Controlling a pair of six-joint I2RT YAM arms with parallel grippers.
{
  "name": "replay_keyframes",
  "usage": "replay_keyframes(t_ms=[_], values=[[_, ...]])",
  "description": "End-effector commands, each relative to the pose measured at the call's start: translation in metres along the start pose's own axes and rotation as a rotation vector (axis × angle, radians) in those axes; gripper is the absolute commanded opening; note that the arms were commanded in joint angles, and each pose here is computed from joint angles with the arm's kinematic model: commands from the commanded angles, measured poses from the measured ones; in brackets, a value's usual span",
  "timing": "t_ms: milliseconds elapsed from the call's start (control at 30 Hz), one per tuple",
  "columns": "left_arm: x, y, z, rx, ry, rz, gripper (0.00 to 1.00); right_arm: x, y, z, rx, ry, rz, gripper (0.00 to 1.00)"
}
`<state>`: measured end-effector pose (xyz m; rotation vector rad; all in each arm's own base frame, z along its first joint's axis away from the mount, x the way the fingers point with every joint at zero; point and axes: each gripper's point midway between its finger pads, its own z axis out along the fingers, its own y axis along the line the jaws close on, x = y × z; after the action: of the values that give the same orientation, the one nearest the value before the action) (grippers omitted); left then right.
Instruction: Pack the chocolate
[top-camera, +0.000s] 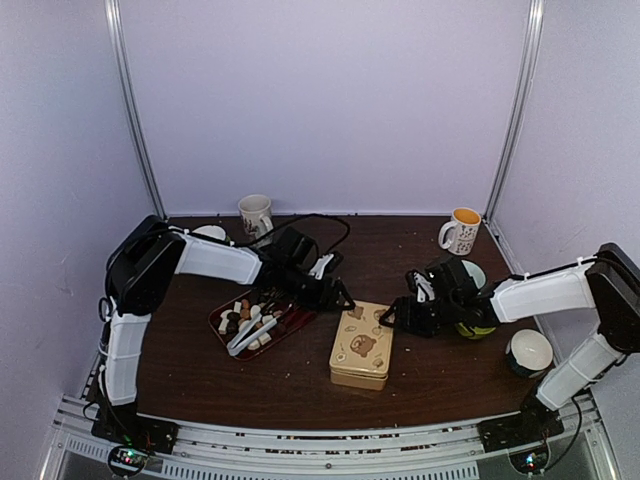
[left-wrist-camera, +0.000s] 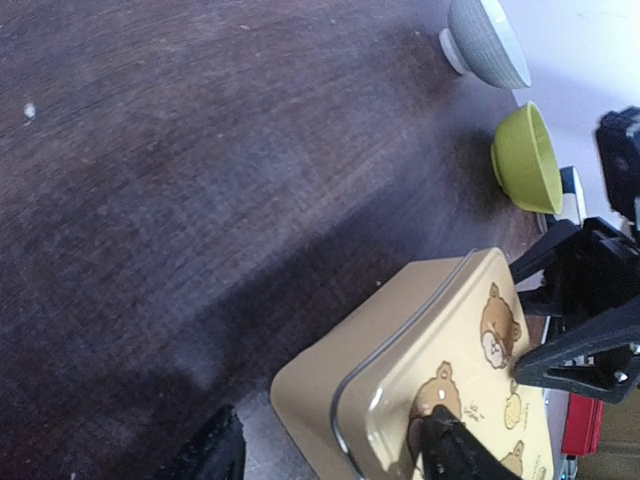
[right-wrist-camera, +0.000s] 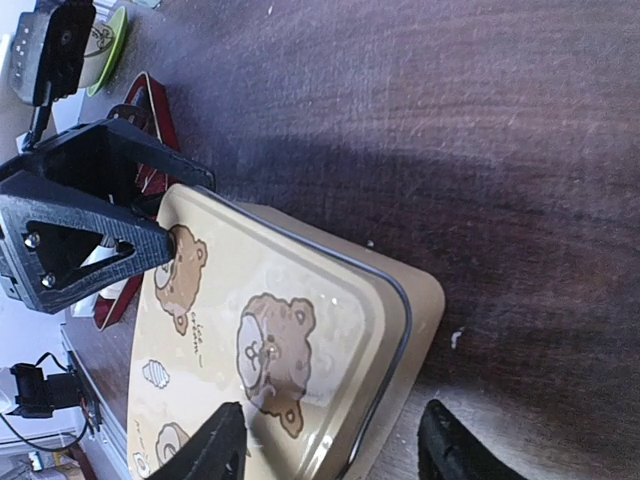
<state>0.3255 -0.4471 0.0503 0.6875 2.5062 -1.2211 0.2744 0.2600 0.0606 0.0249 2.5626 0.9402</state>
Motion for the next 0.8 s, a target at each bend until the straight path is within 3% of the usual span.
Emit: replay_keyframes(t_ms=[0, 100, 267, 767], values=[[0.002, 0.008, 0.006, -0.007, 0.011, -0.023, 0.57, 0.009, 0.002, 0.008, -0.047, 0.035, 0.014, 0.57], [0.016, 0.015, 0.007, -0.030, 0.036, -0.050, 0.50, 0.016, -0.002, 0.013, -0.043, 0.065, 0.018, 0.52], [0.037, 0.000, 0.006, -0.011, 0.046, -0.068, 0.50, 0.032, -0.008, 0.016, -0.044, 0.110, 0.018, 0.47], [0.104, 0.005, -0.028, -0.133, 0.045, -0.178, 0.50, 0.032, 0.020, 0.033, -0.071, 0.179, -0.133, 0.51]])
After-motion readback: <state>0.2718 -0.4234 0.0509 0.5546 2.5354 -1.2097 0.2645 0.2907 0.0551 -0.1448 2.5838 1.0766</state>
